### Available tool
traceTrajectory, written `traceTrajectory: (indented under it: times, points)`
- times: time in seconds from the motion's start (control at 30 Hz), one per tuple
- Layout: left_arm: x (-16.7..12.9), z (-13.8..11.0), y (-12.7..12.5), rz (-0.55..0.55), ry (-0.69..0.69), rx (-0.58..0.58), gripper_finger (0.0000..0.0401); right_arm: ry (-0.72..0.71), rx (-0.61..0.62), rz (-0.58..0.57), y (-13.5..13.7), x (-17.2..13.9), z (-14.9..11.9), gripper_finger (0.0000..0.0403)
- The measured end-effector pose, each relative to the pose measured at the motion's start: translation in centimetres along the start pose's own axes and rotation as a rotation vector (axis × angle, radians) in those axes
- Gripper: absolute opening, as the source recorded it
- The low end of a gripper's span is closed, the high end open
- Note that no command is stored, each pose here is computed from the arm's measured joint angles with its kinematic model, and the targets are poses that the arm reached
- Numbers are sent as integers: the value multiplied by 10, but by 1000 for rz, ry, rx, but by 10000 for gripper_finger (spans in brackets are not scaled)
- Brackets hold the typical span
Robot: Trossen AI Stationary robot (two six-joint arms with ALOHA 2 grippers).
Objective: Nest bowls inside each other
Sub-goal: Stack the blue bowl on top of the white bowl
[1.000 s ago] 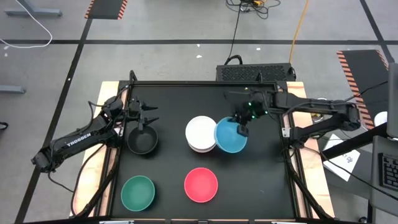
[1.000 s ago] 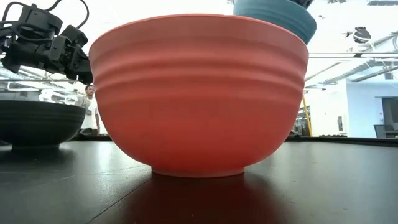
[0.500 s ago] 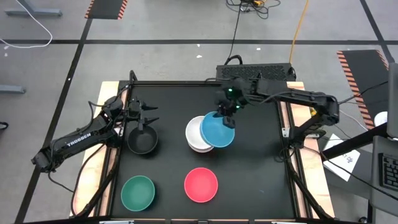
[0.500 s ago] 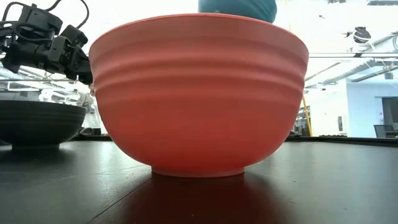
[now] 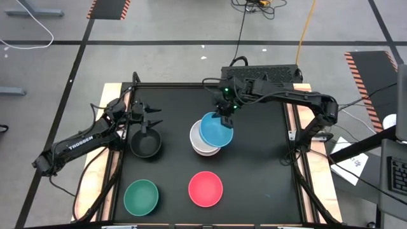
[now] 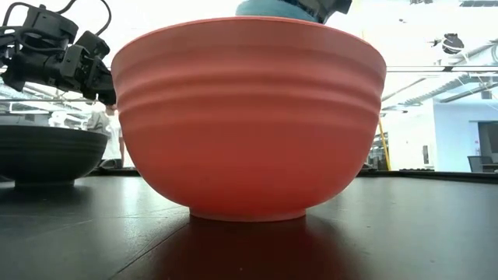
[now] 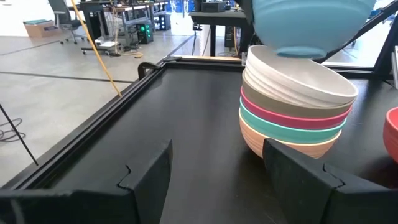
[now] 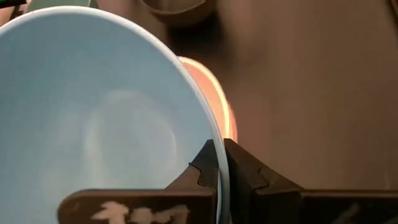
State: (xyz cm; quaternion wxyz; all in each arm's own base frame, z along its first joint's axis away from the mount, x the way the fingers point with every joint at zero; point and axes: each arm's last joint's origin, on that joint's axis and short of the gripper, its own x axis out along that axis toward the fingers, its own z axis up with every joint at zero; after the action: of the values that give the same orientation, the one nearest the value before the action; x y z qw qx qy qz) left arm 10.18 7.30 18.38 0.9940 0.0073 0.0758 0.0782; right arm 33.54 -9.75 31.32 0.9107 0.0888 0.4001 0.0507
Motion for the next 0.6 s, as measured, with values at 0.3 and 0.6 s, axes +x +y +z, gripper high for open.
traceTrajectory:
  times: [0.3,0.6]
  points:
    - [0,0,0,0,-1,1,255,24,21,79,-11,26,13,1]
    - [0,-1,0,-10,8,7,255,238,24,8,-15,49,27,1]
